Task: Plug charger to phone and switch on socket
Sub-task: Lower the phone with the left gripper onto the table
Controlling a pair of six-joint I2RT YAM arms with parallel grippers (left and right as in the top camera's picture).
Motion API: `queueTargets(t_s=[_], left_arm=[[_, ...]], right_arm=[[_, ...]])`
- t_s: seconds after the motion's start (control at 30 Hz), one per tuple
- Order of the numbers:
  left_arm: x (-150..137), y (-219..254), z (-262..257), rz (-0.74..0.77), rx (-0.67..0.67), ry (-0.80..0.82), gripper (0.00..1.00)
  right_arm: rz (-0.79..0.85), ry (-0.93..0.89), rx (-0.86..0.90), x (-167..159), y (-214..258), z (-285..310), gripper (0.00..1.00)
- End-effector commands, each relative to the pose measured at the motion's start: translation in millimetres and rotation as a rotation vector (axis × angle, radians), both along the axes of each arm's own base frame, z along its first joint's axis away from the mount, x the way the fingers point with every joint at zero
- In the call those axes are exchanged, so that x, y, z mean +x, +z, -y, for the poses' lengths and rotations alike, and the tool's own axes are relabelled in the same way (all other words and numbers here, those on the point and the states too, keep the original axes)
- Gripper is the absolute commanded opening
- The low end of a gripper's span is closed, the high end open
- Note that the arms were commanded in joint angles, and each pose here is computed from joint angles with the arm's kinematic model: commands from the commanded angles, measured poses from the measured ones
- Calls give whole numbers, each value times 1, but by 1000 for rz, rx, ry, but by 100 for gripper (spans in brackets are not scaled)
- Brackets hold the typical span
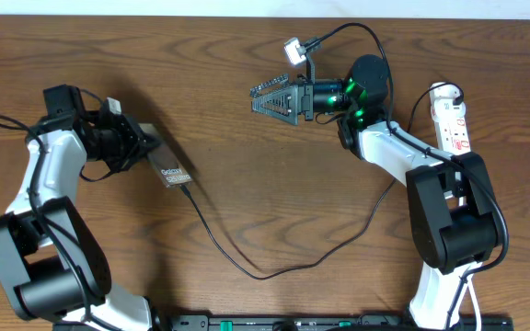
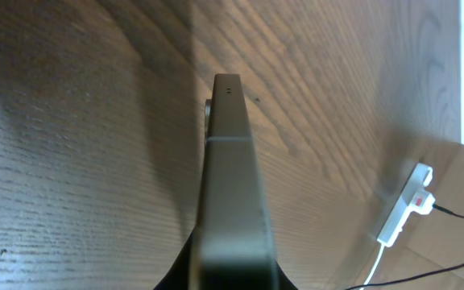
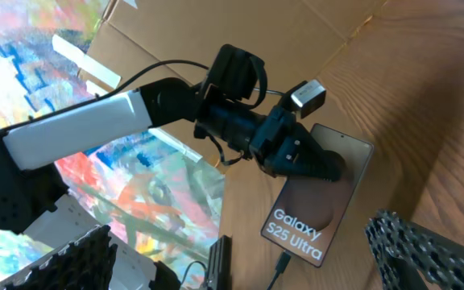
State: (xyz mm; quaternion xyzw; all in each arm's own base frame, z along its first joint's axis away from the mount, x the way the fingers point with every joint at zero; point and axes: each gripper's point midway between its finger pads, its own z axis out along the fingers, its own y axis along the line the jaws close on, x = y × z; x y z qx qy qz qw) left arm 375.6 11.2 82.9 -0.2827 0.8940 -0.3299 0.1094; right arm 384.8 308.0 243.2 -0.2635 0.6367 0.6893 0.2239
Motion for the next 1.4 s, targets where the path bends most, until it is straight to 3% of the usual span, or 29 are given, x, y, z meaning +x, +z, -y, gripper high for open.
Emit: queueTargets(t_s=[0.0,1.0,1.37], left_arm=[[4,0,-4,12,23,-2,7],[0,-24,-26,-60,154,35,7],[-7,-59,-21,-159,111,25,7]], right_arm=[[12,11,2,0,4,1,99],[12,11,2,0,5,0,99],[16,11,2,0,5,0,99]])
